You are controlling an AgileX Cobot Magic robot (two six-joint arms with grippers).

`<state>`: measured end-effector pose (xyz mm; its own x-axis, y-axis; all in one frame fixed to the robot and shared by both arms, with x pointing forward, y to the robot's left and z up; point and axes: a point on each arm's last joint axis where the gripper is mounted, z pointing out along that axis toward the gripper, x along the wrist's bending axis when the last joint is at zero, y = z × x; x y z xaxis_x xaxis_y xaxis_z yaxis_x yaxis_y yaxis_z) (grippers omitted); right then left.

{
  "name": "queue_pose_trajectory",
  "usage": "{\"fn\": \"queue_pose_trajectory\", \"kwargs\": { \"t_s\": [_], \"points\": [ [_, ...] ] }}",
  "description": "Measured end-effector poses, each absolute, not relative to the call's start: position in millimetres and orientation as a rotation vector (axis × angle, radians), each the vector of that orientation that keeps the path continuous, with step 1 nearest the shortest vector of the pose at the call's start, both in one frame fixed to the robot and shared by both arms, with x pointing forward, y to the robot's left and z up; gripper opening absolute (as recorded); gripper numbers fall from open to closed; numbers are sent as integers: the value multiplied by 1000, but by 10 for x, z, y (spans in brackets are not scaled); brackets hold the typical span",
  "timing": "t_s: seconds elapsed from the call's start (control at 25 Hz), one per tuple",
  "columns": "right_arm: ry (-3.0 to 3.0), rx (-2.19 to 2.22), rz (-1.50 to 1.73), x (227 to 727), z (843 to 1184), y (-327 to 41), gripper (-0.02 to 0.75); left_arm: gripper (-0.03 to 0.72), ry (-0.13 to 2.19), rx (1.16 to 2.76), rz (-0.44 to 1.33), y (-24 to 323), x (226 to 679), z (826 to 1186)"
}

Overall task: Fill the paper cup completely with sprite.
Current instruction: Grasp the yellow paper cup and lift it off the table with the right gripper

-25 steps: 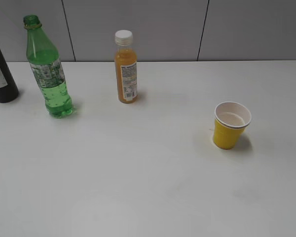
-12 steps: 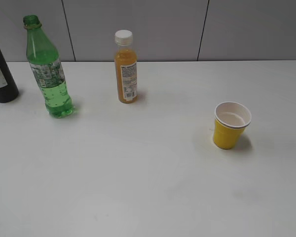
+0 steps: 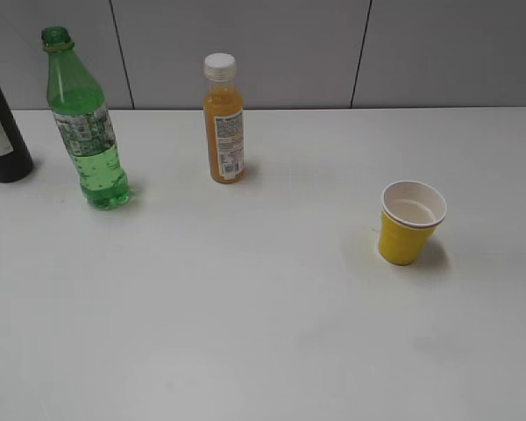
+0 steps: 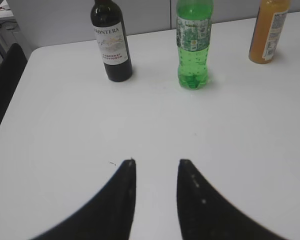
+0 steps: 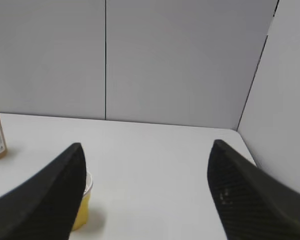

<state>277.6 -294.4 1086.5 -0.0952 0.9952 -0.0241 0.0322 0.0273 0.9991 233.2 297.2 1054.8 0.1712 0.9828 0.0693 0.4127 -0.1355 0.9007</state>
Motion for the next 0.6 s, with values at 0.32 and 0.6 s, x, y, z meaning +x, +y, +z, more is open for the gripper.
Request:
{"fn": "queue_pose_trajectory", "kwargs": {
  "t_s": [0.32, 0.6],
  "points": [
    [1293, 1152, 1251, 3132, 10951, -2918, 585, 228, 1346, 1674, 930, 2972, 2332, 10548],
    [1244, 1113, 1276, 3464, 11003, -2894, 585, 228, 1346, 1674, 930, 2972, 2332, 10548]
  ]
}}
